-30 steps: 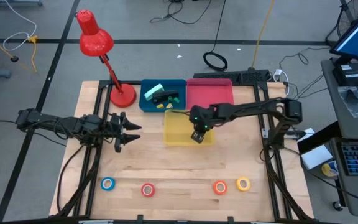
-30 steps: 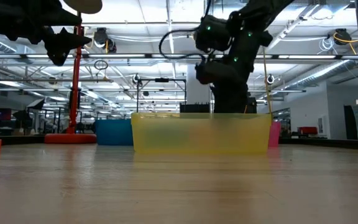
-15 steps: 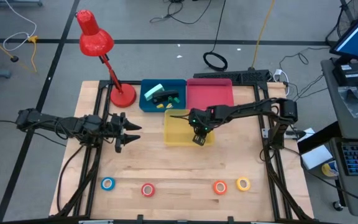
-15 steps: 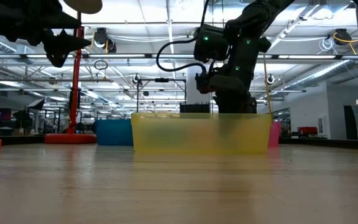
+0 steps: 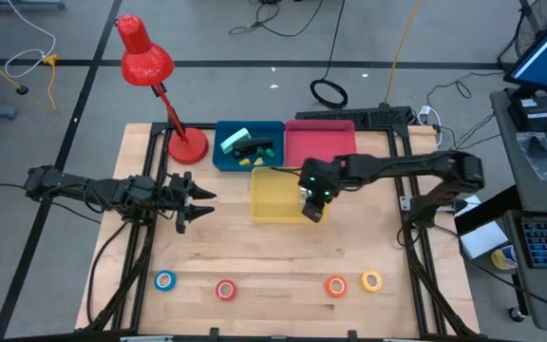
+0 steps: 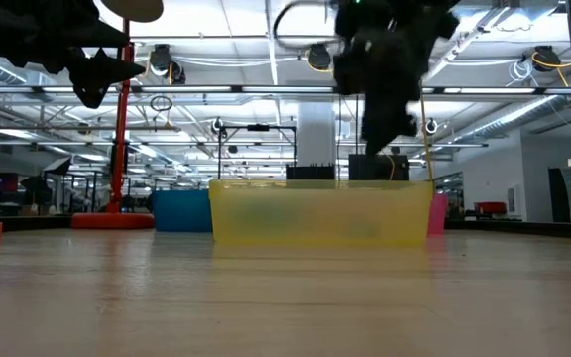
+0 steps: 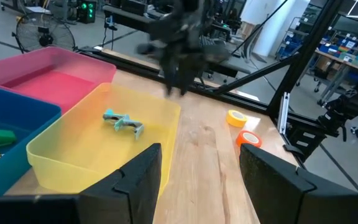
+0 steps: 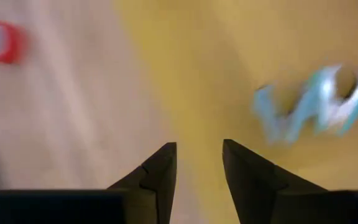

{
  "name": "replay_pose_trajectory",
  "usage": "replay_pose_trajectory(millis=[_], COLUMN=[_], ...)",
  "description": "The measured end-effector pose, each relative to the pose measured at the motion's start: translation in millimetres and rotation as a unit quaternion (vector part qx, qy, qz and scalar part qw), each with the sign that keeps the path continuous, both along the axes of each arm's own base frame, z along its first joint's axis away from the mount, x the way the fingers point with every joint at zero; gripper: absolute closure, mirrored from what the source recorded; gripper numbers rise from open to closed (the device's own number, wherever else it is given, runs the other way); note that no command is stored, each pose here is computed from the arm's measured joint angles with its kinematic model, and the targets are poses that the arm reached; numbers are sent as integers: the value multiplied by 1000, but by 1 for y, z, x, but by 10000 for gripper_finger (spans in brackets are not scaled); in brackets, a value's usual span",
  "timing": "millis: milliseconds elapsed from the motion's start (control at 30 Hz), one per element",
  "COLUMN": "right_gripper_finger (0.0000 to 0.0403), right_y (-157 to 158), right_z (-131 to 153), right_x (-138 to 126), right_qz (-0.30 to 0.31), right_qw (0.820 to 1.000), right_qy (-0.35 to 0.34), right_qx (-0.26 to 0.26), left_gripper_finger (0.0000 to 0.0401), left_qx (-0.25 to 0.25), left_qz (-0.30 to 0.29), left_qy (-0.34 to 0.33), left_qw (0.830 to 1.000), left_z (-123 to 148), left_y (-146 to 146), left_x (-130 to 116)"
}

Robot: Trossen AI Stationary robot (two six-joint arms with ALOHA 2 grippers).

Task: Pick and place Stapler, Stapler remover, tape
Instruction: Put the yellow tape into the red bin

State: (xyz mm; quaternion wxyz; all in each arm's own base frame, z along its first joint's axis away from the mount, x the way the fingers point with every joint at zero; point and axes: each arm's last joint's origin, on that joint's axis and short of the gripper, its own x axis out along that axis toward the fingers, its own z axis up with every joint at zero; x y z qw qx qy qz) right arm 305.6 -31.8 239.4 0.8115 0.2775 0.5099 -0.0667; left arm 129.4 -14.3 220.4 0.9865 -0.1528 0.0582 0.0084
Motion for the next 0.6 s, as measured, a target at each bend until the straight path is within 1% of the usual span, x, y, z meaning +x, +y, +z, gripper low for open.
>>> replay_pose_trajectory(millis=[33,133,267,400,500,600], right_gripper_finger=[284,286,286,286,286,287], right_y=[6,25,52,76,94,109], right_z=[8,24,38,47,50,45], right_x=[-7,-30,-66,-95,-109,-120], right_qz=[-3,-22,-70,-136,-170,-193], right_qw=[1000,997,983,960,945,933], right_qy=[4,44,137,216,250,274], right_qx=[19,64,99,120,127,129], left_gripper_finger=[185,185,185,185,185,185], left_qx=[0,0,1,3,3,3], left_qz=[0,0,-1,-2,-2,-2], left_qy=[0,0,0,1,8,9], left_qw=[1000,1000,1000,1000,1000,1000], left_z=[0,0,0,0,-2,-2], left_y=[0,0,0,0,0,0], left_x=[0,0,0,0,0,0])
